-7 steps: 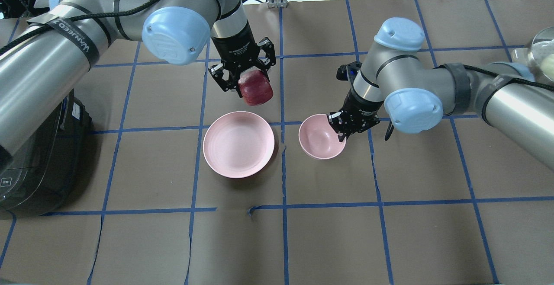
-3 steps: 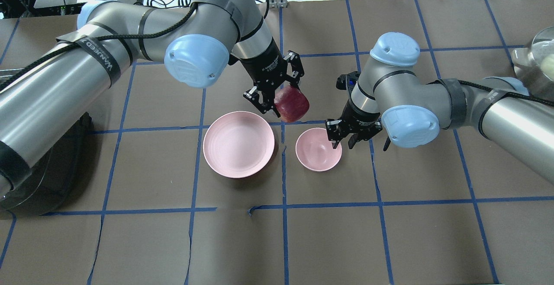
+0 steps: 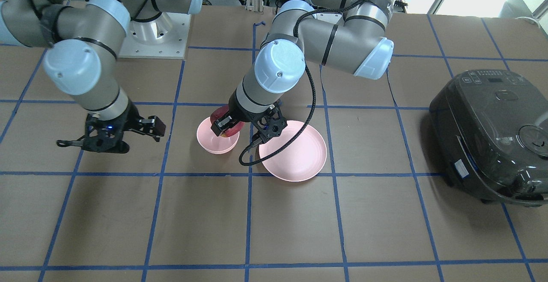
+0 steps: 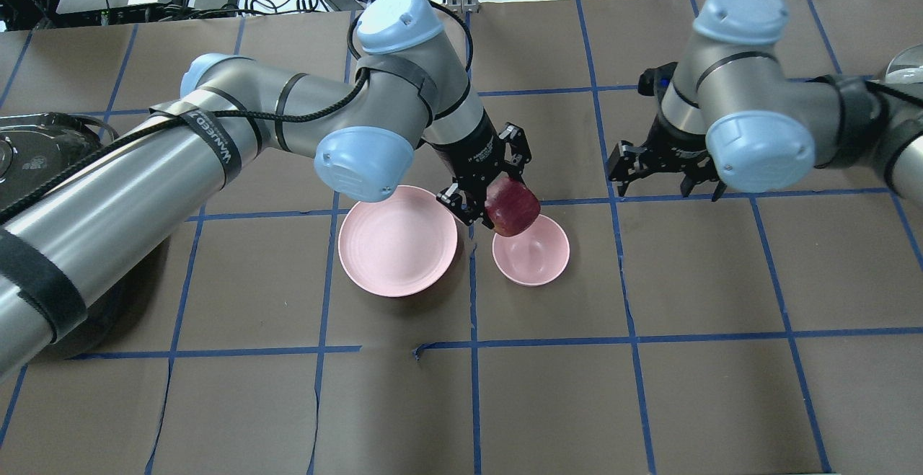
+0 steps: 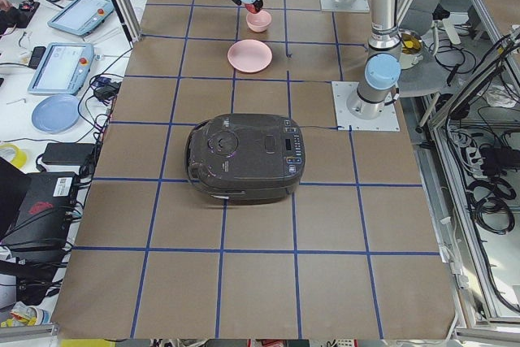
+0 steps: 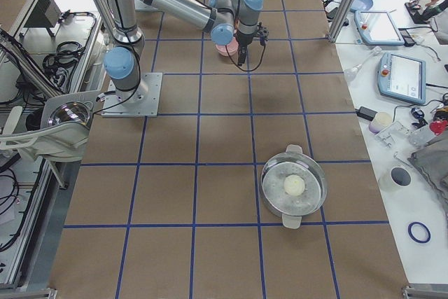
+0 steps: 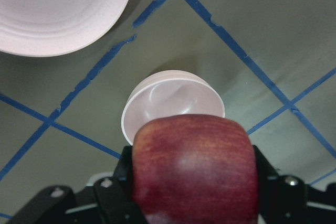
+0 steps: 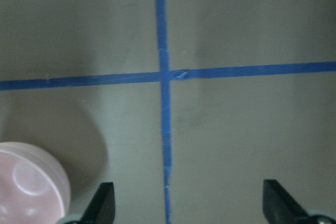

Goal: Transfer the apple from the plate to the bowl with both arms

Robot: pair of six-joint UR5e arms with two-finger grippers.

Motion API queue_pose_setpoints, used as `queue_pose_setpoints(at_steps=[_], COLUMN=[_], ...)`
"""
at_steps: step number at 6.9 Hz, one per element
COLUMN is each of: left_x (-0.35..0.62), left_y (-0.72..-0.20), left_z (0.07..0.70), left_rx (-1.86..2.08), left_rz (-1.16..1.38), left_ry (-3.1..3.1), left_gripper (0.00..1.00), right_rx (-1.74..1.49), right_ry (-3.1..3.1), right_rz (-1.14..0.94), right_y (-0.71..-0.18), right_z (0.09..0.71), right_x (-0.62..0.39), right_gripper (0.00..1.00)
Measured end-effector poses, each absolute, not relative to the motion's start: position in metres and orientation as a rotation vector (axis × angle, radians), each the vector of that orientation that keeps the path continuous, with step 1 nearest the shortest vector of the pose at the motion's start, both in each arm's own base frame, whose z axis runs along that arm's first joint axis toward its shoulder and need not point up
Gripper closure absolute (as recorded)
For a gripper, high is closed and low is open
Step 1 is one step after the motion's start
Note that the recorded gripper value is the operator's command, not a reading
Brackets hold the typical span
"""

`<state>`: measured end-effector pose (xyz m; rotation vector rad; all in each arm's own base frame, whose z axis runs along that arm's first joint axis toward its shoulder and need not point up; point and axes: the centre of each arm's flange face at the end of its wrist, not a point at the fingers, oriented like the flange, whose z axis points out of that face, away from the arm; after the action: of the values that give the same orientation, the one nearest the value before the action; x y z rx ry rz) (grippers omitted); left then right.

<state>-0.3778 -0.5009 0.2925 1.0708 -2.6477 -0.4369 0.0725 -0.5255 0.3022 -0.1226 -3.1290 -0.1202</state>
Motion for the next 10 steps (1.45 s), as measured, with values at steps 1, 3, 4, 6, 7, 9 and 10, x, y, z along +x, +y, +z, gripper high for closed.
queue_pose_setpoints(at_steps=[1, 3, 4, 6, 7, 9, 10], left_x=[-0.391, -0.409, -0.414, -0.416, -0.415, -0.412, -0.4], left_y=[-0.496, -0.493, -0.491, -0.491, -0.493, -0.505, -0.519], left_z=[0.274, 0.238, 0.223, 0.21, 0.21, 0.238, 0.27], left_rx=[1.074, 1.068, 1.062, 1.054, 1.048, 0.955, 0.875], left_rz=[-0.435, -0.442, -0.446, -0.406, -0.371, -0.261, -0.171], left_ry=[-2.65, -2.666, -2.689, -2.731, -2.74, -2.732, -2.727], left_gripper=[1.0, 0.94, 0.24, 0.0, 0.0, 0.0, 0.0], right_rx=[-0.172, -0.202, -0.206, -0.209, -0.206, -0.198, -0.198], right_ry=[-3.116, -3.106, -3.103, -3.097, -3.096, -3.131, -3.175], right_rz=[-0.071, 0.049, 0.085, 0.138, 0.152, 0.085, 0.043], right_y=[-0.527, -0.521, -0.518, -0.509, -0.502, -0.484, -0.478], right_z=[0.325, 0.367, 0.379, 0.397, 0.405, 0.418, 0.423], right_x=[0.047, 0.037, 0.037, 0.039, 0.041, 0.048, 0.053], right_gripper=[0.0, 0.0, 0.0, 0.0, 0.0, 0.0, 0.0])
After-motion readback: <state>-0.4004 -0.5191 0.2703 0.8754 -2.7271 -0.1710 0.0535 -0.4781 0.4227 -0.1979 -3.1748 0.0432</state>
